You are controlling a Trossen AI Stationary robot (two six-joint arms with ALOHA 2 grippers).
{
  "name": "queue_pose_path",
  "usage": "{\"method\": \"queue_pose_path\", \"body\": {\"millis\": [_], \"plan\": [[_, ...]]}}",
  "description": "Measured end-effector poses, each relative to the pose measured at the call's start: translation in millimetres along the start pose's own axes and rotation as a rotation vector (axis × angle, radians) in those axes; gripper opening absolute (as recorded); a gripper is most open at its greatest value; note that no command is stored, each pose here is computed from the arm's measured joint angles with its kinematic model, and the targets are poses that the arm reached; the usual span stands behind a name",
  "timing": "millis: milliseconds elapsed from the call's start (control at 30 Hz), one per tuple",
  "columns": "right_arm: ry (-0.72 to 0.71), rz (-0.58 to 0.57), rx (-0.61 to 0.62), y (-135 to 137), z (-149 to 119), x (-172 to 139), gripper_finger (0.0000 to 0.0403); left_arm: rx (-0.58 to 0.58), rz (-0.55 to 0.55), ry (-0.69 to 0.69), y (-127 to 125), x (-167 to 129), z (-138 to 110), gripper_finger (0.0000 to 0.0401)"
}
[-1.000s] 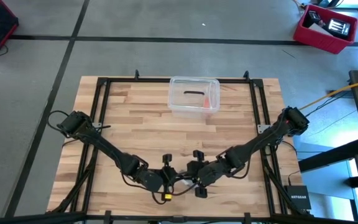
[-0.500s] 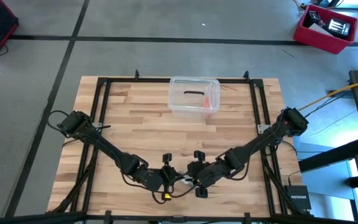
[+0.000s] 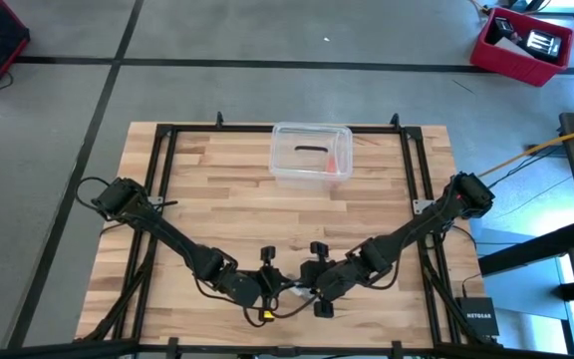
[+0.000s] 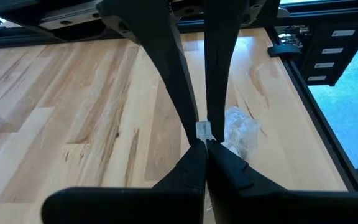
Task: Roll bandage
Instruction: Close the transparent zip bag
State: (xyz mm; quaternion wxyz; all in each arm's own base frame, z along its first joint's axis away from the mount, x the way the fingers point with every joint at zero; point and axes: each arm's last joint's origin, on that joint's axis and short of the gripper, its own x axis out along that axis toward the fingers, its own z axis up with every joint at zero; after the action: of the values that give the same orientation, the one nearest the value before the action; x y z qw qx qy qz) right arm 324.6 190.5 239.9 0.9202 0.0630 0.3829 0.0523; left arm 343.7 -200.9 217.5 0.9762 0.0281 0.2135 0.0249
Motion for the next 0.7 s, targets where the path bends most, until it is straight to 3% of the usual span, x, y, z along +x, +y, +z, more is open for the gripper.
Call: {"method": "queue_pose_path", "body": {"millis": [500,700], "plan": [[0.043,0.009,0.055,10.2,-21.5,1.9,0.003,-0.005,-0.002,-0.008,-0.2,0.1,0.7,0.0],[0.119,0.064,0.074,17.9,-34.2,1.1,0.0034,-0.009,0.018,-0.019,0.3,-0.1,1.7,0.0]]}}
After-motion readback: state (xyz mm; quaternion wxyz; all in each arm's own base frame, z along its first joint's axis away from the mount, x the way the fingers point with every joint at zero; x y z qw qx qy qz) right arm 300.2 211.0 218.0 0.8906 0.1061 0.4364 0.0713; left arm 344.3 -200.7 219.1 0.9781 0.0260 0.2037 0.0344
